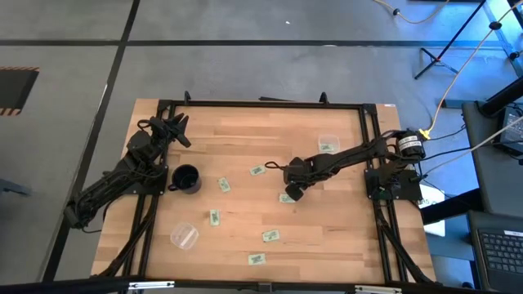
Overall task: Pick and place items into bin
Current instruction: Put the light green stevia packet into the top transparent bin
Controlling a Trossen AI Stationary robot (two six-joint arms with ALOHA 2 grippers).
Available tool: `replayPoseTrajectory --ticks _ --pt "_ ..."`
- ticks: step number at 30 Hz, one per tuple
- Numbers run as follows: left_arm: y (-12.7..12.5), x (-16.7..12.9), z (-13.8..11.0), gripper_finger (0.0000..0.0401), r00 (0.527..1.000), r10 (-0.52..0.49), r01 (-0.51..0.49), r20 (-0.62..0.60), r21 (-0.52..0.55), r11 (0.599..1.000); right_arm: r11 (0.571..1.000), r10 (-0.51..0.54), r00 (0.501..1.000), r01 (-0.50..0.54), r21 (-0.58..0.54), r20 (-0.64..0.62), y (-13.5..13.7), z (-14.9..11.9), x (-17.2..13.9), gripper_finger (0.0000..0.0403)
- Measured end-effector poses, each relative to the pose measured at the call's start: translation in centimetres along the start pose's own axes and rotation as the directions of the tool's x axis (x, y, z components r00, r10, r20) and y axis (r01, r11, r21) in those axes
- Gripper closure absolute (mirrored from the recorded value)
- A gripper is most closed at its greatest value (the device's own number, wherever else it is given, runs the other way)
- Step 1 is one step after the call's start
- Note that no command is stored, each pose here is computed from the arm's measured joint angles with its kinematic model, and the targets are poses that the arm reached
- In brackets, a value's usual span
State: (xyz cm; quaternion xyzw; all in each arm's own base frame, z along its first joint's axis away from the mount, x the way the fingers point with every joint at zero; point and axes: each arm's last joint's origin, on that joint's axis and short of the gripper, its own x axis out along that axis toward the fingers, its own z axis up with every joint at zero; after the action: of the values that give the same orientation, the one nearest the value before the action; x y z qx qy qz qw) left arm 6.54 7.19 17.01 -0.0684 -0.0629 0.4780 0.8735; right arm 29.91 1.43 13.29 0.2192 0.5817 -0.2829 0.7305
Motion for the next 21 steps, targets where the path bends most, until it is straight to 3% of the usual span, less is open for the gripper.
replayPoseTrajectory --ticks 6,13,16,21 --pt "0.0 0.0 0.0 0.0295 1.0 0.0 0.0 0.0 0.0 1.0 1.0 -0.004 1.0 0.004 -0.017 -0.001 0.0 0.0 -0.1 0.0396" --pt "0.0 0.0 0.0 0.0295 1.0 0.0 0.0 0.0 0.0 1.0 0.997 0.0 1.0 0.0 -0.079 0.0 -0.1 0.0 -0.8 0.0399" --pt "0.0 0.0 0.0 0.0295 1.0 0.0 0.0 0.0 0.0 1.0 0.994 -0.013 1.0 0.015 -0.107 0.017 -0.3 0.5 -3.0 0.04" --pt "0.0 0.0 0.0 0.0295 1.0 0.0 0.0 0.0 0.0 1.0 0.983 -0.164 0.984 0.17 -0.077 0.072 -2.1 0.8 -8.0 0.0401"
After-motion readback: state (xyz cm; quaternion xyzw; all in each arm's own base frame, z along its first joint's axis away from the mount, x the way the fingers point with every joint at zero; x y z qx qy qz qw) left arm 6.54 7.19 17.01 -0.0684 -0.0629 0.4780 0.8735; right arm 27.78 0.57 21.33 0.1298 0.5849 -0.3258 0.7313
